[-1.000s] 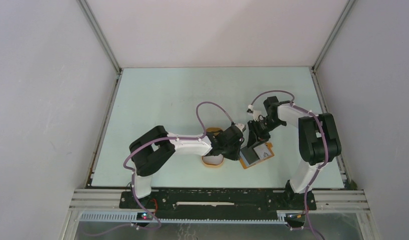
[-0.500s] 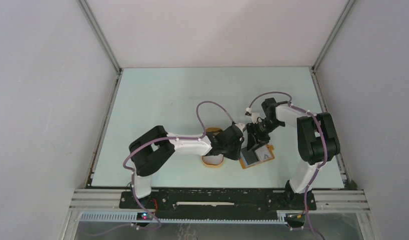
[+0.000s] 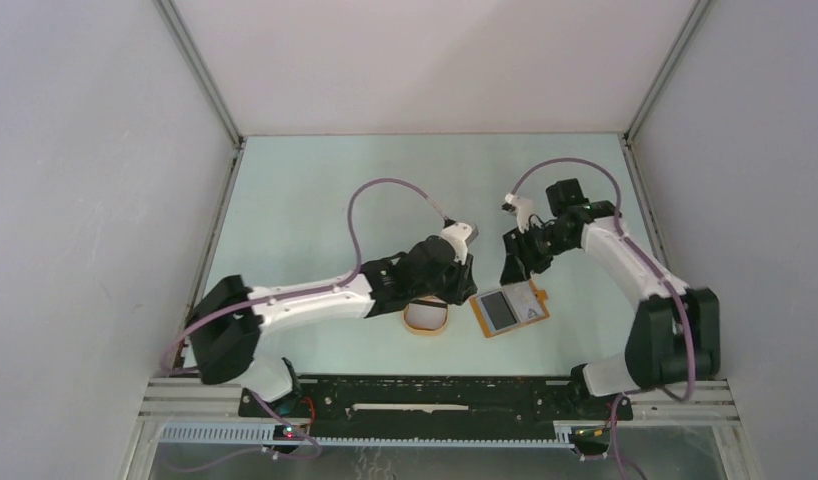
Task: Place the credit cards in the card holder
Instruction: Insert the credit card into the card holder.
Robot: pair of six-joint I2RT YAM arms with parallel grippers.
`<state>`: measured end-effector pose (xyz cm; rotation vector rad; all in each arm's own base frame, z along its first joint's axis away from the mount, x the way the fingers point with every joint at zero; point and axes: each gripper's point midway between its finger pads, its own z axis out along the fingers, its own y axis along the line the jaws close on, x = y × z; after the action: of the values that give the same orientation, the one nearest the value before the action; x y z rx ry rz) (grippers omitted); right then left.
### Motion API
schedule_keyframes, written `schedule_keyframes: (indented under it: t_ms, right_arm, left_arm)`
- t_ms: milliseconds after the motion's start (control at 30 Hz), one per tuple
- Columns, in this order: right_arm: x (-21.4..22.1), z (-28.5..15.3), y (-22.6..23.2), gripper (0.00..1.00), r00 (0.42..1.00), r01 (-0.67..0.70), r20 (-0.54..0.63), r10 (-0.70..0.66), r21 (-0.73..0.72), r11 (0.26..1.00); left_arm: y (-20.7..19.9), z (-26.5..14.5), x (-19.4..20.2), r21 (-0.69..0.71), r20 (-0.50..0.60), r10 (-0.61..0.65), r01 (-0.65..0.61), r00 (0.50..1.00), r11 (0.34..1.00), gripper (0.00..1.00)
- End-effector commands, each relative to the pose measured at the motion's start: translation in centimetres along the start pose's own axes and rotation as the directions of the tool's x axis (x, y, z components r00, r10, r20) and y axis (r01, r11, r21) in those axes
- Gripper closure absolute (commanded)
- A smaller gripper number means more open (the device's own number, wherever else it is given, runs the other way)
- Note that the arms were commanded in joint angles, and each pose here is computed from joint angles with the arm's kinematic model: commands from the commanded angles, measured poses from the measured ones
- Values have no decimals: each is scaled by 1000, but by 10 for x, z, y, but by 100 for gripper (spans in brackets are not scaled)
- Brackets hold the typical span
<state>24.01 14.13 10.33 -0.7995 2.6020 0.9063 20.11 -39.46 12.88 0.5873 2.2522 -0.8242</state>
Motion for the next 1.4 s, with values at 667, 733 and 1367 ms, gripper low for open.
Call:
schedule_keyframes:
  t_ms: [667, 733, 1367]
  right_arm:
    - [-3, -20, 32, 46, 742, 652, 155, -652, 61, 756]
    - [2, -13, 24, 56, 807, 584, 98, -582, 13, 812]
    - [34, 40, -30, 93, 963, 164, -203, -176, -73, 984]
  left_arm:
    - [-14, -92, -99, 58, 636, 170, -266, 753, 962, 5]
    - [-19, -76, -89, 112, 613, 153, -277, 775, 954, 14]
    - [-3, 2, -11, 173, 425, -142, 73, 894, 982, 62]
